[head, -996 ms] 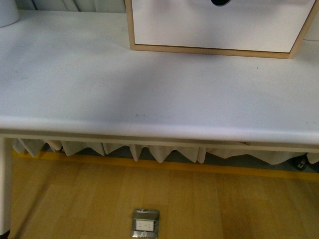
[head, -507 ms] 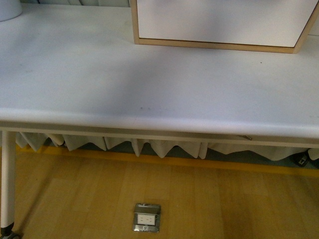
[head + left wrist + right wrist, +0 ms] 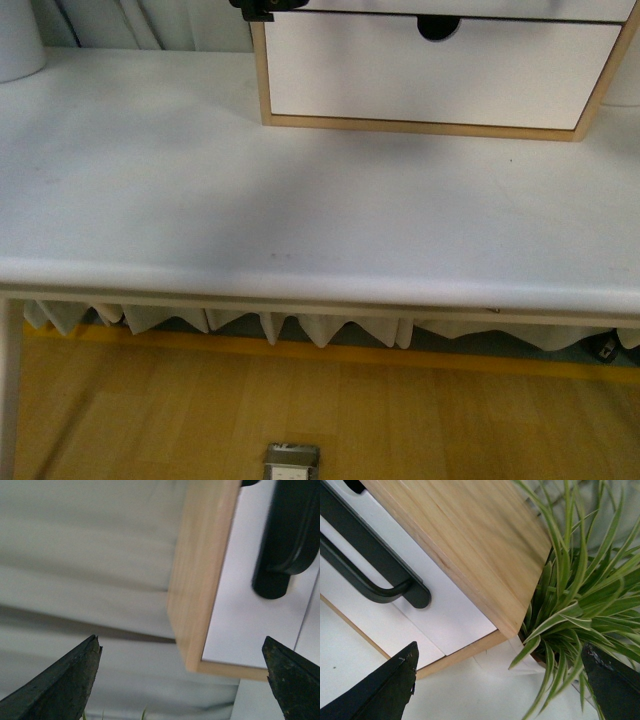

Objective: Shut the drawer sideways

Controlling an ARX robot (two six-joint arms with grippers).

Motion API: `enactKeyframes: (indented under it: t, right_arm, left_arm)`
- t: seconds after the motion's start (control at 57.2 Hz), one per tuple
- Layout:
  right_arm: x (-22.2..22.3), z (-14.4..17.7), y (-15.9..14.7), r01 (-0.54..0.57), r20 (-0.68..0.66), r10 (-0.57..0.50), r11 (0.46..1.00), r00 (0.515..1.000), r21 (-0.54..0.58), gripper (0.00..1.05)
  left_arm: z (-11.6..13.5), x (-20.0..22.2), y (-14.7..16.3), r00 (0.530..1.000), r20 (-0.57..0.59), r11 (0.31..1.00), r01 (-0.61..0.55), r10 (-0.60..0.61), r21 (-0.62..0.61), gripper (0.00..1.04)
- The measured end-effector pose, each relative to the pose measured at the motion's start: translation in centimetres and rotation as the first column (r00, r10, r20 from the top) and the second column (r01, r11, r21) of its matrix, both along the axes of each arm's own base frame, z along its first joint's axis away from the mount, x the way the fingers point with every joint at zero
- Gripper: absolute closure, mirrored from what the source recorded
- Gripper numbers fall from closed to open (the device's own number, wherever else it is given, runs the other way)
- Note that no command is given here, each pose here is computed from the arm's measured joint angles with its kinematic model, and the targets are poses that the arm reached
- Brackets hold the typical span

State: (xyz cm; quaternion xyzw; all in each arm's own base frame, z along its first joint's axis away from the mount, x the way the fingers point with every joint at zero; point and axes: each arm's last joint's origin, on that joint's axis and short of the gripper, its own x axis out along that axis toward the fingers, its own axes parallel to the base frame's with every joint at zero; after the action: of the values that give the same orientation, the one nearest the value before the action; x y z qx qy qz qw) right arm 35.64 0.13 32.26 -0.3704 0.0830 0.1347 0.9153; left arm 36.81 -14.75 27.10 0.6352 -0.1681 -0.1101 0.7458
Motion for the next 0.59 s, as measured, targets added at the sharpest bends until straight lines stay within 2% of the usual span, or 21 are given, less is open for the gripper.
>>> enactKeyframes:
  t: [0.122,0.314,0.437,0.594]
  right_arm:
    - [-4.2,0.5,-0.5,0.023,0.06,-0.026,0.999,0.998,0.047,0.09]
    - [-10.9,-1.0,-1.7,0.098,0.142,-0.111,0.991,0.984,0.091,0.09]
    - [-15.1,-2.8,-2.1,0.133,0.139,-0.153,0.981,0.978,0.144,0.09]
    - [-19.7,-5.0,-2.1,0.186,0.14,-0.223,0.954,0.965,0.235,0.09]
  left_arm:
    - [0.8,-3.4,2.0,0.998,-0.013,0.985,-0.059,0.058,-0.16,0.06]
    - [-0.8,-9.2,5.6,0.983,-0.122,0.907,-0.175,0.138,-0.384,0.06]
    - [-2.3,-13.4,7.5,0.967,-0.189,0.845,-0.24,0.168,-0.477,0.06]
    - [-4.6,-18.2,9.3,0.932,-0.288,0.774,-0.347,0.22,-0.53,0.06]
